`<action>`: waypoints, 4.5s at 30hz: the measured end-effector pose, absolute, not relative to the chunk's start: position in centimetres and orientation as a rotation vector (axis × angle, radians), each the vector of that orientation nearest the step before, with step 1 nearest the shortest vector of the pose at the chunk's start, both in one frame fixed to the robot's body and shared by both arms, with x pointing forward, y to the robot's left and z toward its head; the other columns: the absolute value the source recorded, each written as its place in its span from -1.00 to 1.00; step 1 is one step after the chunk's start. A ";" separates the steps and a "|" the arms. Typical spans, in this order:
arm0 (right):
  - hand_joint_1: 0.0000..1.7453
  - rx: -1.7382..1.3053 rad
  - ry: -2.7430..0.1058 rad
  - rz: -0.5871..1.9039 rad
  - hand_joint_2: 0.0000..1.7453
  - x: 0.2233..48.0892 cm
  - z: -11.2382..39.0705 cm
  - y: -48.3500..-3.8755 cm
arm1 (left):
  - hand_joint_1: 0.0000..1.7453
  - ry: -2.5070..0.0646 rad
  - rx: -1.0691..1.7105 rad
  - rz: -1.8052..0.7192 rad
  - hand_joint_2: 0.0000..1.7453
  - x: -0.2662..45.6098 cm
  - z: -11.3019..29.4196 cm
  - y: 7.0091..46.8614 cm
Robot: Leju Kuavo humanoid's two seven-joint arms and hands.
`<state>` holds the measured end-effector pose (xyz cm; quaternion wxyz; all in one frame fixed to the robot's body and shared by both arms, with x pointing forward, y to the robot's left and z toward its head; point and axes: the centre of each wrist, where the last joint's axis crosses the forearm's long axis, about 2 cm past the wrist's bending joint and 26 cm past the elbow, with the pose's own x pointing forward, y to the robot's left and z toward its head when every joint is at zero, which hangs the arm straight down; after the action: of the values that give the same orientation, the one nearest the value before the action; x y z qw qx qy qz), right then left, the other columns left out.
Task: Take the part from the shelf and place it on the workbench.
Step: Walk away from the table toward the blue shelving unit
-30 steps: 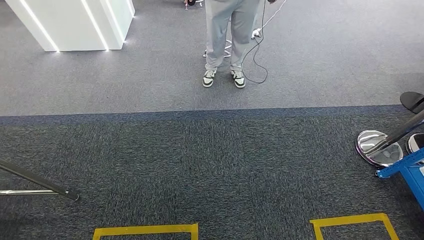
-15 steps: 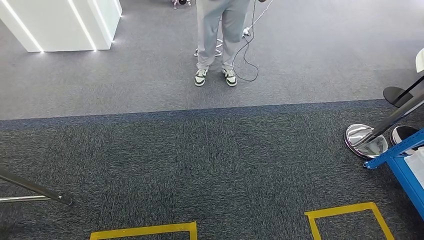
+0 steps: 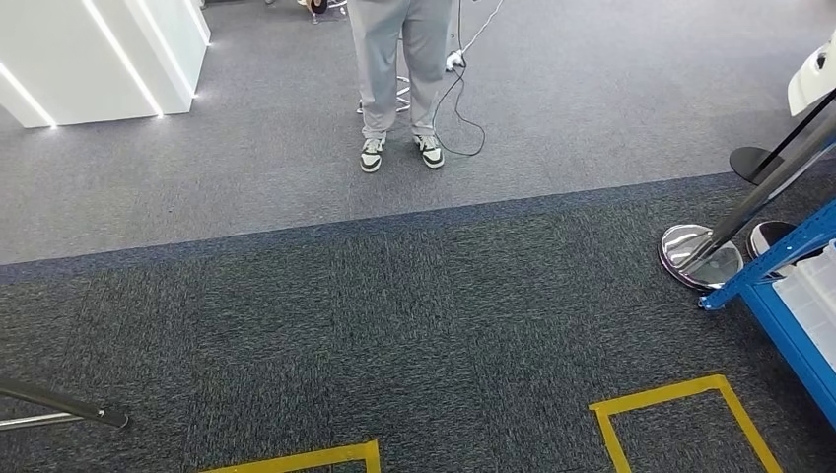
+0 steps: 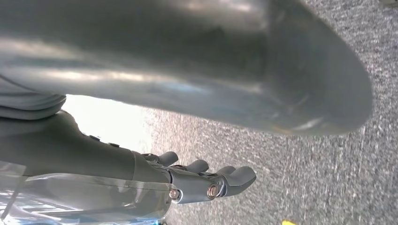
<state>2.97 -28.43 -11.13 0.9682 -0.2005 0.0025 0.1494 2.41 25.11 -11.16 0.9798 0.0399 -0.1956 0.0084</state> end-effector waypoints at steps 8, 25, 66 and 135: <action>-1.00 -0.408 -0.002 0.312 -1.00 2.8 -11.1 -28.3 | -1.00 -0.404 0.062 0.018 -1.00 2.4 -11.2 25.1; -1.00 -0.403 -0.006 0.311 -1.00 3.0 -11.1 -28.1 | -1.00 -0.354 0.058 0.027 -1.00 2.4 -11.2 25.2; -1.00 -0.385 0.021 0.275 -1.00 2.8 -11.1 -28.1 | -1.00 -0.335 0.058 0.024 -1.00 2.5 -11.1 24.7; -1.00 -0.390 0.024 0.276 -1.00 2.6 -11.2 -28.5 | -1.00 -0.329 0.027 0.029 -1.00 2.4 -11.1 23.8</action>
<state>2.57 -28.47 -11.18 0.9715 -0.1933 0.0121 0.1366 2.37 23.80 -11.05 0.9863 0.0136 -0.1637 0.0146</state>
